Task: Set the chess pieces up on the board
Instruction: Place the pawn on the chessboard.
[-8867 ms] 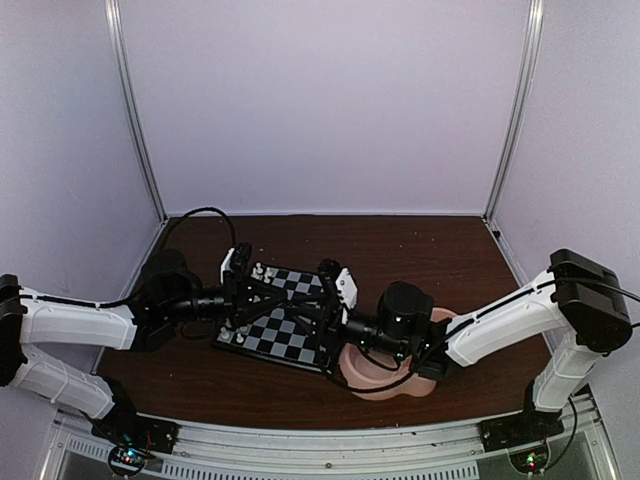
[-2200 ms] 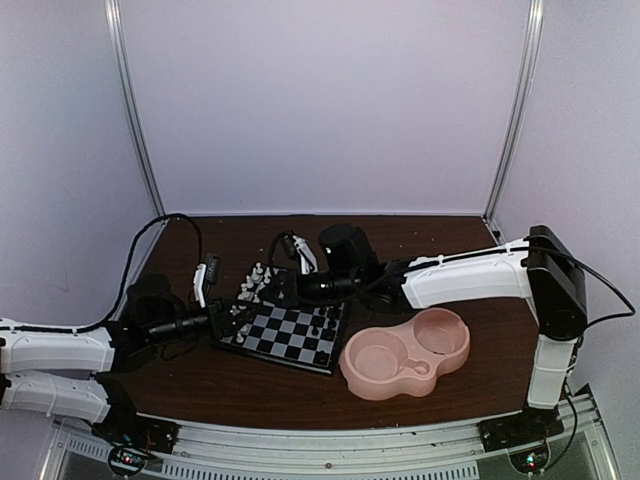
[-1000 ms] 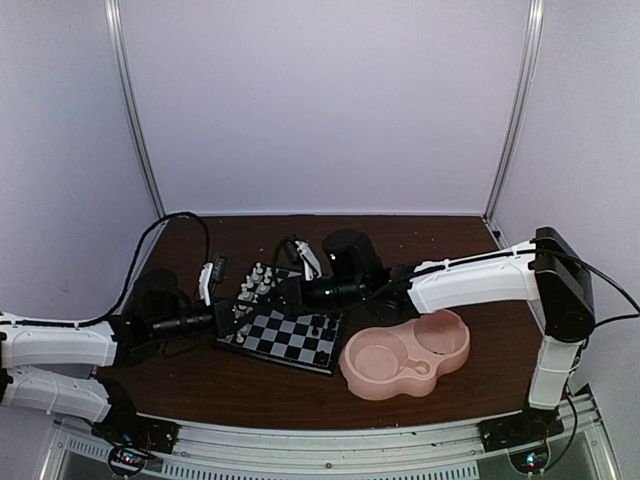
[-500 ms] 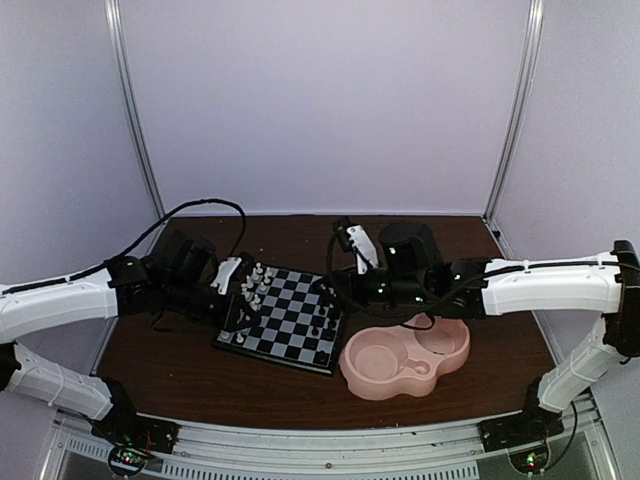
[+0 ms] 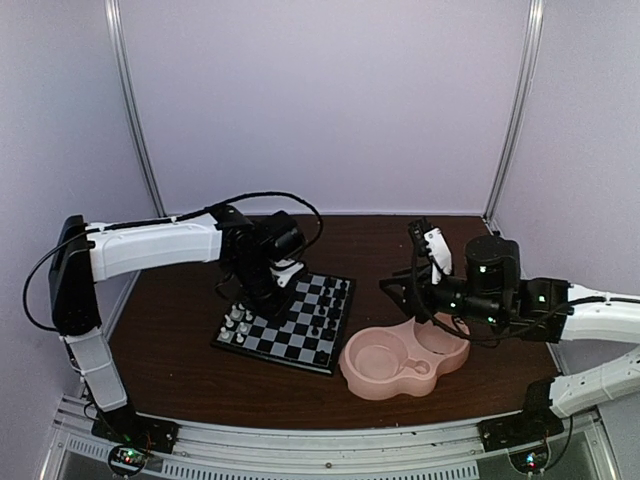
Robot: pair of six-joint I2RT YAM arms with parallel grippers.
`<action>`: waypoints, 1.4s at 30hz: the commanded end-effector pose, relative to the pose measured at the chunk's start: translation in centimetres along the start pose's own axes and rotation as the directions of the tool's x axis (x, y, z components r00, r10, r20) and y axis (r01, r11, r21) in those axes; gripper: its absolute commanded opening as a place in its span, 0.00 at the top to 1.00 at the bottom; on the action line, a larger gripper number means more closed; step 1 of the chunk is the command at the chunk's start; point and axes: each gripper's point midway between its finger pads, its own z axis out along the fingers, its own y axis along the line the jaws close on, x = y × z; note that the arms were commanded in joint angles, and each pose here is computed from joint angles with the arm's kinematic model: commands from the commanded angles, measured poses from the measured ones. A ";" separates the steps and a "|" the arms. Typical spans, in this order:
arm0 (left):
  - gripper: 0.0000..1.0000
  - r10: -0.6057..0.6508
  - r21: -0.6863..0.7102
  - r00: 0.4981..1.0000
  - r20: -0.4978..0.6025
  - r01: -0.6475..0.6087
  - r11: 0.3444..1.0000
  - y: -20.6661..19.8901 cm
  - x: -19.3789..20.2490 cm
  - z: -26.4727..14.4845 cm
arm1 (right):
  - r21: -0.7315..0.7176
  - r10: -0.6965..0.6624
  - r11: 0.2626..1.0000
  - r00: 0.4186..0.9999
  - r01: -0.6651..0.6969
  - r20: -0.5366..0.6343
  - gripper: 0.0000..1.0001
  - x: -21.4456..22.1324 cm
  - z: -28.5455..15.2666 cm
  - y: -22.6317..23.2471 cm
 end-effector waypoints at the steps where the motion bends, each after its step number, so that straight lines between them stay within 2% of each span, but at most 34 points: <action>1: 1.00 0.039 -0.072 0.990 -0.138 -0.050 0.996 0.6 0.4 0.4 | 0.050 -0.015 0.999 0.998 0.012 0.056 0.62 0.0 -2.8 -1.8; 6: 1.00 0.020 -0.101 0.971 -0.236 -0.045 0.994 0.8 -0.1 2.3 | 0.065 -0.003 0.998 0.994 -0.004 0.105 0.59 0.1 -4.9 -2.7; 17: 1.00 -0.038 -0.098 0.941 -0.337 0.005 0.995 2.2 0.9 5.1 | 0.056 0.008 0.998 0.989 -0.016 0.149 0.58 0.1 -6.2 -3.1; 35: 1.00 -0.100 -0.080 0.931 -0.350 0.076 0.994 4.2 0.7 6.8 | 0.067 0.008 0.998 0.990 -0.018 0.141 0.58 0.4 -6.2 -3.4; 39: 0.93 -0.112 -0.088 0.936 -0.333 0.087 0.992 4.7 0.2 6.9 | 0.067 0.009 0.998 0.990 -0.018 0.143 0.58 0.3 -6.2 -3.3; 42: 0.84 -0.118 -0.090 0.938 -0.326 0.094 0.992 5.0 -0.2 7.0 | 0.071 0.006 0.997 0.990 -0.017 0.141 0.58 0.4 -6.2 -3.4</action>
